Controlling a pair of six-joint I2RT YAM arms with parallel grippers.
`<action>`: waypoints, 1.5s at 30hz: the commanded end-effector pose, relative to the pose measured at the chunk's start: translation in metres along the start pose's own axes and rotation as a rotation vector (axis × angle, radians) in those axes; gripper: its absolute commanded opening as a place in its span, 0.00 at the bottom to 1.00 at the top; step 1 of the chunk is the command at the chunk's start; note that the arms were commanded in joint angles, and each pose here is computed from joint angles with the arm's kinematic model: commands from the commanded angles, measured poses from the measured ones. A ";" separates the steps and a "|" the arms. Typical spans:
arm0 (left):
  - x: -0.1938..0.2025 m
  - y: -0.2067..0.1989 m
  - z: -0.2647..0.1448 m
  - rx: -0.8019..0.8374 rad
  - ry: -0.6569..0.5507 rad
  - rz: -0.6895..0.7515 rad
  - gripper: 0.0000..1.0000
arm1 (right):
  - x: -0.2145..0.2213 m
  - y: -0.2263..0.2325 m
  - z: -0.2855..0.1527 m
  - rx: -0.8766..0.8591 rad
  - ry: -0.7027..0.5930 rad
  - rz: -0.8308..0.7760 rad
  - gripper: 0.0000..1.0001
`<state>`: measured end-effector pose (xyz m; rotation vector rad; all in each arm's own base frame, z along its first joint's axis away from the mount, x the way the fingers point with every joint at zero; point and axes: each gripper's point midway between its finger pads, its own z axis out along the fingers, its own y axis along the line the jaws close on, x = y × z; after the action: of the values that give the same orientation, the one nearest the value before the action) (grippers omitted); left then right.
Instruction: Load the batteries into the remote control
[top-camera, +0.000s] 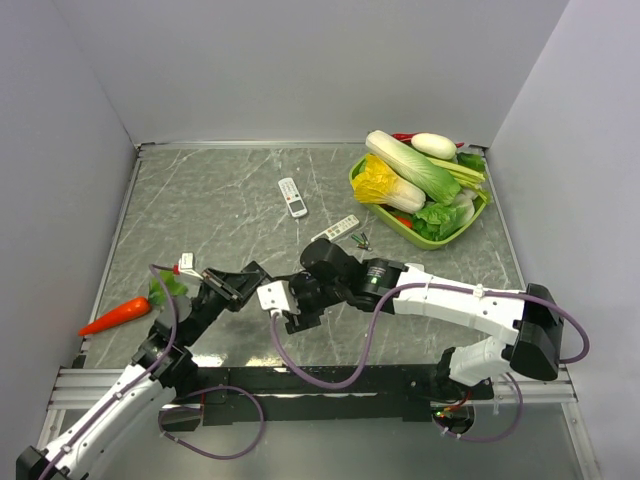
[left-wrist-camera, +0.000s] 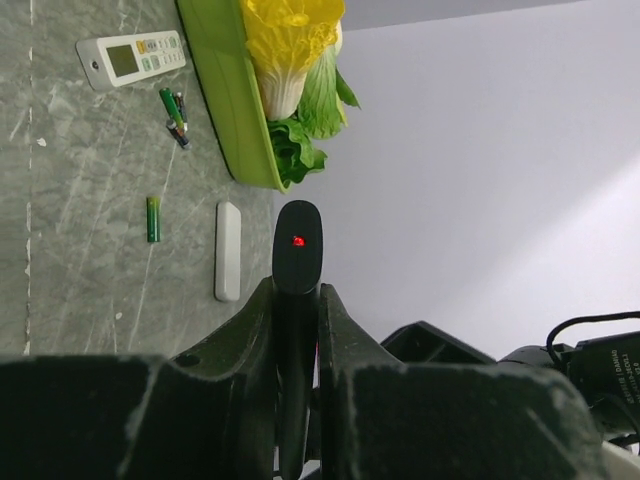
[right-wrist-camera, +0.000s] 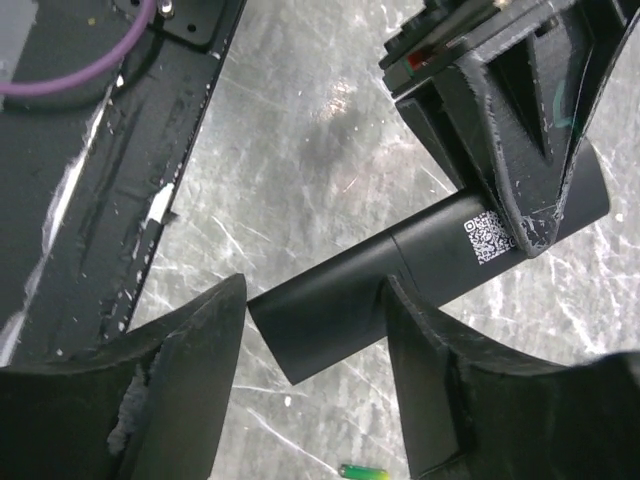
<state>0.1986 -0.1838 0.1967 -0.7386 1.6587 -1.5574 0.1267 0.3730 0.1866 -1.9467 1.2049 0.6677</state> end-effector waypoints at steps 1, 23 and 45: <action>0.001 -0.059 -0.007 0.133 0.014 0.118 0.01 | -0.025 -0.010 -0.018 0.065 -0.096 0.117 0.71; -0.077 0.096 0.023 -1.165 0.209 0.899 0.01 | 0.071 -0.026 -0.130 0.847 -0.086 0.908 0.99; -0.030 0.179 0.058 -1.515 0.517 1.181 0.74 | 0.124 0.010 -0.207 1.144 -0.091 1.039 0.99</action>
<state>0.2810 -0.1450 0.0302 0.1975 2.6723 0.7227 0.1786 0.1629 0.2116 -0.3860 1.9159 0.4087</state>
